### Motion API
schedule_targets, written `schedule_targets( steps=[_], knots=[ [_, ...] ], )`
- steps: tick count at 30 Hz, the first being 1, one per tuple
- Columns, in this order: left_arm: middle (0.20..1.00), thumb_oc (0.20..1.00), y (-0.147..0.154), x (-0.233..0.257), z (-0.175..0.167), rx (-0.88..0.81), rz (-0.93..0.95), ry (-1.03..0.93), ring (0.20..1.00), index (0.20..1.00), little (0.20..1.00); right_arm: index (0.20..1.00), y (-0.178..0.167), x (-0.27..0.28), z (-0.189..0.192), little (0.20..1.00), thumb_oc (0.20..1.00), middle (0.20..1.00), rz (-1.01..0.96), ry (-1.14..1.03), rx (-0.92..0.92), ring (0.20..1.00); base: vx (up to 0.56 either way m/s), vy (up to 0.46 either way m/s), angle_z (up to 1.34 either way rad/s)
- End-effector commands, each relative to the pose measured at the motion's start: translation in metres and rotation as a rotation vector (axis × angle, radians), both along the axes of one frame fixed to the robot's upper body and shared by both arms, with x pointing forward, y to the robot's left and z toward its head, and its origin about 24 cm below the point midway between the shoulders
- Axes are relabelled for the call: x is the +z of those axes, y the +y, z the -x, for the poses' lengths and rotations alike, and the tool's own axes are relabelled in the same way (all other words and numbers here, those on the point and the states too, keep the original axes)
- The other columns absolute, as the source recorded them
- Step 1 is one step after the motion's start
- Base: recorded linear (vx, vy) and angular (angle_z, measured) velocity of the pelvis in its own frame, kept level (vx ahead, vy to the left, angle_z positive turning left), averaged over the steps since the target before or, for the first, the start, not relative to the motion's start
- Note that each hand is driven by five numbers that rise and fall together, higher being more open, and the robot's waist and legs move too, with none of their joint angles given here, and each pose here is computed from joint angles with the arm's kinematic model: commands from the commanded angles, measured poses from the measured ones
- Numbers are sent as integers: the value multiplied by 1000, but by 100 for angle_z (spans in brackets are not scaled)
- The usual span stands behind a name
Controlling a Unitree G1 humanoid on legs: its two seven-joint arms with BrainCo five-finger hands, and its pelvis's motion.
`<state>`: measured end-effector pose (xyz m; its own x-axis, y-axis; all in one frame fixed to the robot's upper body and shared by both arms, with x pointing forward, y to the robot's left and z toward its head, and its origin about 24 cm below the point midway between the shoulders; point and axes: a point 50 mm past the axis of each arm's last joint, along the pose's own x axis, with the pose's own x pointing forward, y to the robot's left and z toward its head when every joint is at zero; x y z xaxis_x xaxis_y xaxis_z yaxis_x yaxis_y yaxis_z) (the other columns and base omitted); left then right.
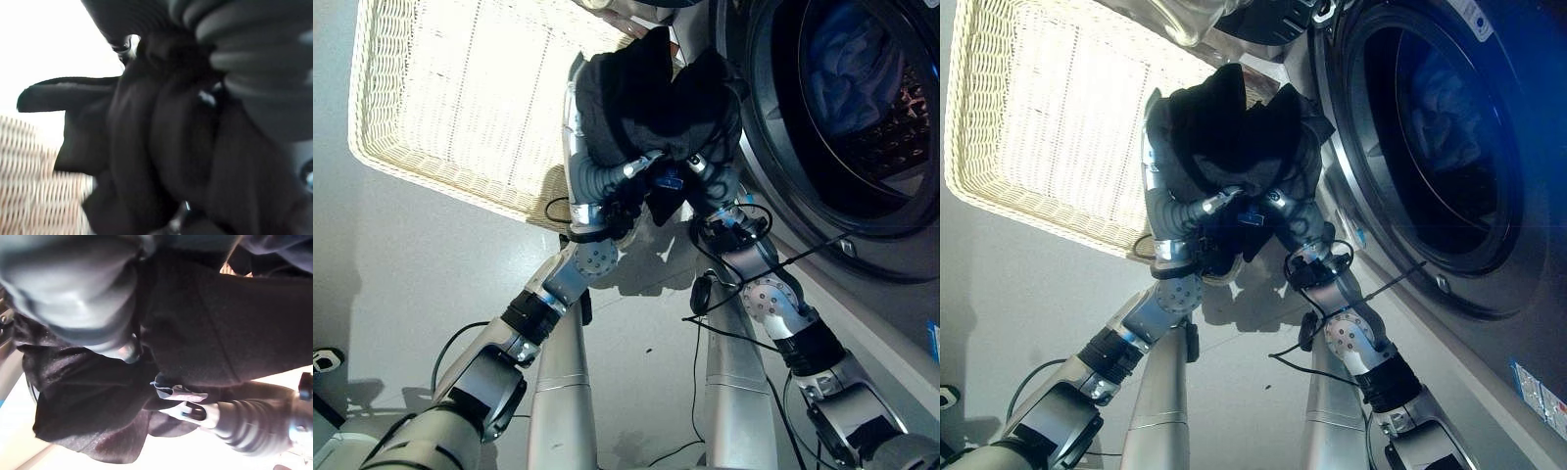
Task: Put the clothes into the washing machine.
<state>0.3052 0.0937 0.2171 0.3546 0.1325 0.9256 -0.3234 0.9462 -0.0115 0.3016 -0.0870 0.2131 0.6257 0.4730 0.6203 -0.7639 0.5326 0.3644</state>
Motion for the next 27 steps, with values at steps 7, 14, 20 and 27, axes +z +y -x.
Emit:
schedule_targets(
  steps=[7, 14, 20, 27],
  knots=[
    [1000, 1000, 25, 18, 10, -124, 251, -53, 1000, 1000, 1000, 200, -23, 38, 13, 200, 200, 200, -267, -123, -61, 200, 1, 5, 0],
    [1000, 1000, 45, 13, -7, -63, 311, 42, 1000, 1000, 1000, 200, -53, 28, -17, 200, 200, 200, -330, 43, -178, 200, 2, 16, 1],
    [1000, 1000, 57, 3, -23, 27, 325, 115, 1000, 1000, 1000, 200, -77, 15, -40, 200, 200, 200, -356, 149, -234, 200, -1, 5, 0],
    [1000, 1000, 73, -3, -43, 122, 329, 219, 1000, 1000, 1000, 200, -116, -8, -71, 200, 200, 200, -386, 370, -385, 200, -4, 20, -3]
  ],
)
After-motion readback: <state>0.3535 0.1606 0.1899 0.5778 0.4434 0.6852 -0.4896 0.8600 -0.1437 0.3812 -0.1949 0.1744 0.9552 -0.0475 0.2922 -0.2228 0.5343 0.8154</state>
